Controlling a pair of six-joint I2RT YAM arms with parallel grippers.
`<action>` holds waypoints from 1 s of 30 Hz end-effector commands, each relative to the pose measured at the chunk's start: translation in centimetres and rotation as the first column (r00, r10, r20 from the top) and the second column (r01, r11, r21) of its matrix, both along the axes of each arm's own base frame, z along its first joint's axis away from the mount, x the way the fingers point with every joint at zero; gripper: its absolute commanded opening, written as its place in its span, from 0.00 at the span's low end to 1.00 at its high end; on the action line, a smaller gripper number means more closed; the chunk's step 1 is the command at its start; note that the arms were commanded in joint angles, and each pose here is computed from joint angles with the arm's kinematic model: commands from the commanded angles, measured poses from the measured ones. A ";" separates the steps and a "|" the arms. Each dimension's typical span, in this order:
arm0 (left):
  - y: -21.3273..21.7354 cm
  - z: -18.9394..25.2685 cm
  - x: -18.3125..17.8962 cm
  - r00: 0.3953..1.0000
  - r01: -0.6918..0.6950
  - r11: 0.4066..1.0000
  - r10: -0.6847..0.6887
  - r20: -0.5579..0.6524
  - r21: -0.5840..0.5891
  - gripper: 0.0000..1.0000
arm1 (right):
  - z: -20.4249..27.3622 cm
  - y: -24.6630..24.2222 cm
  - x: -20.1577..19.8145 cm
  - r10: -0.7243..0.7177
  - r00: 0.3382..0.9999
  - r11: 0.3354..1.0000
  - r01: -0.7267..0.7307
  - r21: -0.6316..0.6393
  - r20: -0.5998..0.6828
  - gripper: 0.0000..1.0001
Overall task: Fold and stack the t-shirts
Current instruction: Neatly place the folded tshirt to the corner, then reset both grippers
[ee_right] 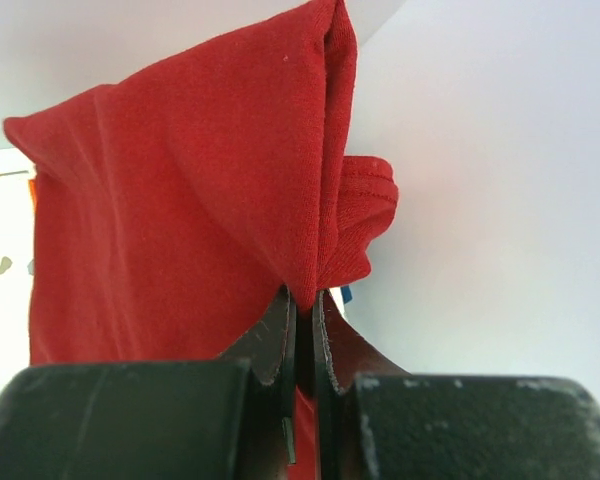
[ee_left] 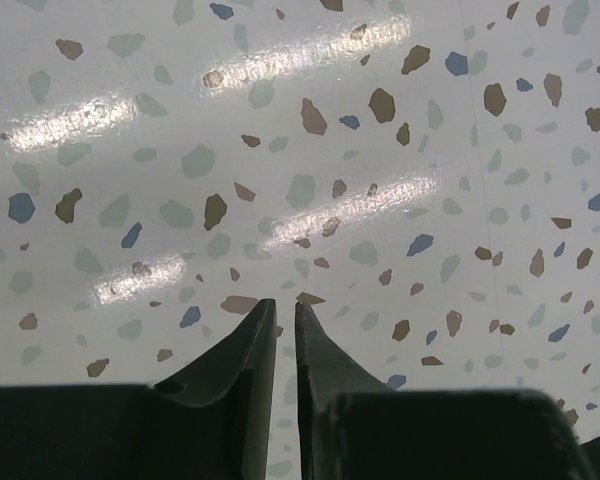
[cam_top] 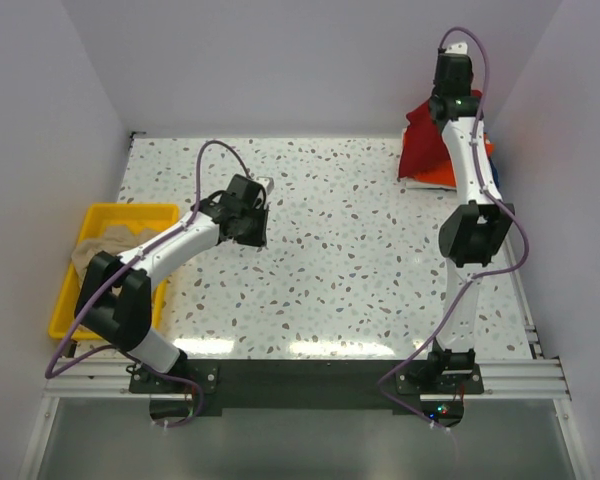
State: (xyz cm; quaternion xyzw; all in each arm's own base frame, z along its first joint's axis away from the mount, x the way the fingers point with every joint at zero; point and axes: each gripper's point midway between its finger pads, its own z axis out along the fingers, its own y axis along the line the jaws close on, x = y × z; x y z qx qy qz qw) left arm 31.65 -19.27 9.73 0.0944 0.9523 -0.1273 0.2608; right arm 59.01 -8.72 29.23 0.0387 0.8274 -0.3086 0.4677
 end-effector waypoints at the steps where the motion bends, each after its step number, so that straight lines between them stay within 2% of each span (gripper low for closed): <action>1: -0.4 0.0 0.6 1.000 0.016 1.000 -0.016 0.017 -0.020 0.18 | 4.7 -1.9 -0.8 -0.053 0.990 0.998 0.055 -0.007 0.133 0.00; 7: -0.5 -0.5 0.5 1.000 0.021 1.000 -0.021 0.003 -0.021 0.18 | 2.2 -2.5 -0.2 -0.069 0.993 0.998 0.070 -0.007 0.093 0.00; 8: -0.6 -0.5 0.5 1.000 0.022 1.000 -0.022 0.001 -0.021 0.18 | 1.7 -4.2 -0.4 -0.099 0.992 0.995 0.100 -0.009 0.084 0.00; 11: -0.8 -0.6 0.5 1.000 0.026 0.999 -0.026 -0.003 -0.029 0.18 | 0.5 -4.9 -0.2 -0.118 0.991 0.993 0.119 -0.014 0.069 0.00; 12: -0.8 -0.7 0.4 1.000 0.030 0.999 -0.030 -0.007 -0.030 0.18 | 0.4 -5.2 -0.3 -0.134 0.988 0.991 0.136 -0.020 0.072 0.20; 14: -0.9 -0.7 0.4 0.999 0.033 0.999 -0.033 -0.007 -0.033 0.18 | -0.5 -5.6 -0.2 -0.149 0.987 0.988 0.151 -0.028 0.058 0.46; 15: -0.9 -0.8 0.4 0.999 0.032 0.999 -0.033 -0.011 -0.034 0.19 | -0.7 -5.6 -0.1 -0.155 0.986 0.987 0.157 -0.029 0.056 0.65; 17: -1.0 -0.8 0.3 0.999 0.034 0.999 -0.034 -0.010 -0.037 0.19 | -1.0 -5.6 0.0 -0.161 0.985 0.987 0.162 -0.021 0.058 0.82; 18: -1.0 -0.7 0.3 0.999 0.033 0.999 -0.033 -0.008 -0.039 0.19 | -1.1 -5.6 -0.1 -0.161 0.985 0.987 0.162 -0.013 0.057 0.95; 19: -1.0 -0.7 0.3 0.999 0.036 0.999 -0.036 -0.009 -0.040 0.19 | -1.1 -5.4 0.1 -0.157 0.985 0.988 0.157 0.008 0.066 0.99; 27: -1.1 -0.1 0.5 0.999 0.032 0.998 -0.032 0.007 -0.050 0.20 | -0.2 -2.4 -0.3 -0.102 0.989 0.983 0.084 0.165 0.103 0.99; 30: -1.0 0.3 0.5 0.999 0.030 0.998 -0.029 0.016 -0.050 0.20 | -0.5 0.0 -1.2 -0.070 0.991 0.964 0.037 0.265 0.116 0.99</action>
